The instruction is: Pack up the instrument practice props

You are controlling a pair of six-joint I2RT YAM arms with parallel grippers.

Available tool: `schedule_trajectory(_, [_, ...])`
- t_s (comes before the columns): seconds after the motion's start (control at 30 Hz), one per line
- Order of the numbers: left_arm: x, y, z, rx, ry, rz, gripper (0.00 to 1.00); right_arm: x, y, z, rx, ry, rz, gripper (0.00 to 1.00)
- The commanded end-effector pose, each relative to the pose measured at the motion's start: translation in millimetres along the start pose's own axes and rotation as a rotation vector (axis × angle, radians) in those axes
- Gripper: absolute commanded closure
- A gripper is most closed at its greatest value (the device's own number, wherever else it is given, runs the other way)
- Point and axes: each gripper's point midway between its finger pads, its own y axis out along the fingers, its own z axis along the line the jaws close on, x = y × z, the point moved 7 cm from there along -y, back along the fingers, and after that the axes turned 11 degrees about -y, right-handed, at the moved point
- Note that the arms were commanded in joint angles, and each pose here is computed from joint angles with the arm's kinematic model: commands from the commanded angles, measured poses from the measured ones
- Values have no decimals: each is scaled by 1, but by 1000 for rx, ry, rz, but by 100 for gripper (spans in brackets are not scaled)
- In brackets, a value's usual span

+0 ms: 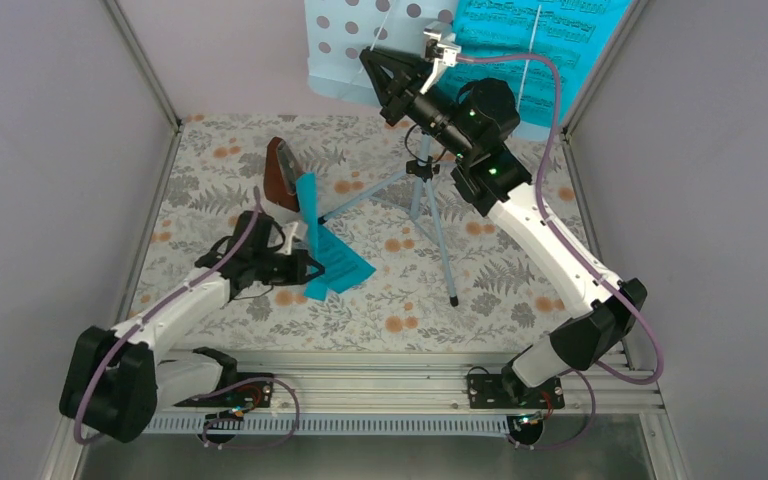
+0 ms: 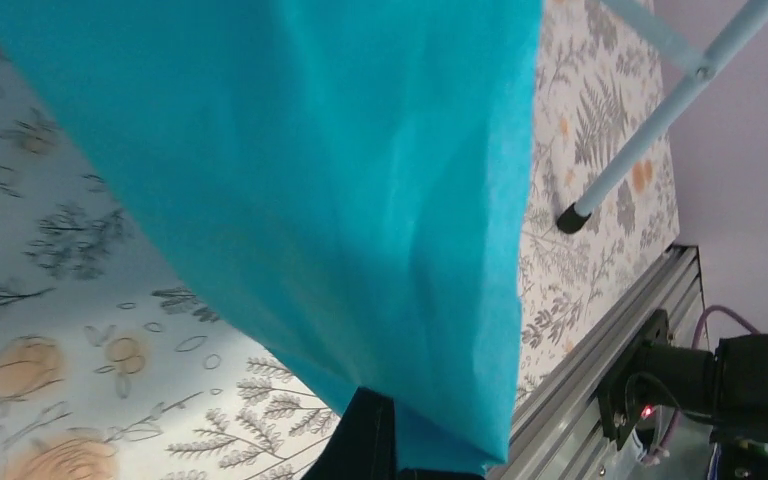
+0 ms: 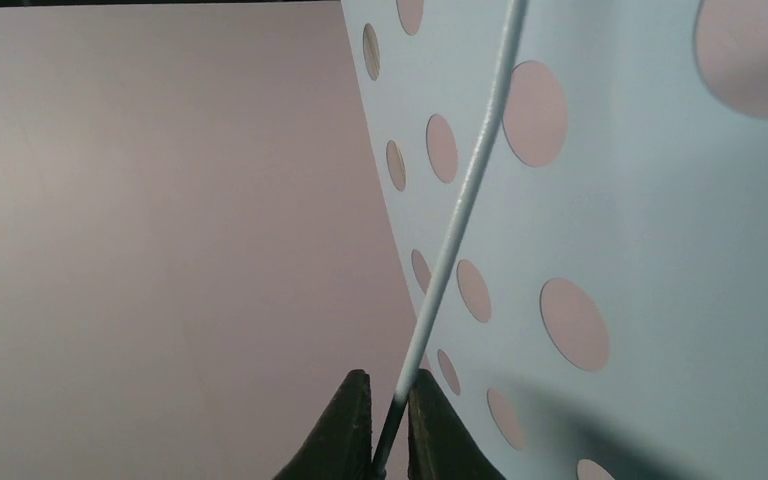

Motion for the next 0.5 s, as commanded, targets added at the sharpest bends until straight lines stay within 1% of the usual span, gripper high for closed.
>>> schedule_trajectory(0.0, [4, 15, -16, -18, 34, -11, 98, -9, -4, -5, -36, -33, 68, 91])
schedule_trajectory(0.13, [-1, 15, -7, 4, -19, -47, 98, -8, -7, -4, -41, -43, 72, 90])
schedule_trajectory(0.33, [-24, 6, 23, 113, -149, -87, 98, -8, -9, -4, -40, -48, 79, 86])
schedule_trajectory(0.43, [-33, -3, 32, 137, -195, -117, 98, -7, -11, -2, -35, -46, 73, 80])
schedule_trajectory(0.47, [-35, -6, 33, 139, -207, -126, 98, -5, -11, -2, -32, -45, 68, 76])
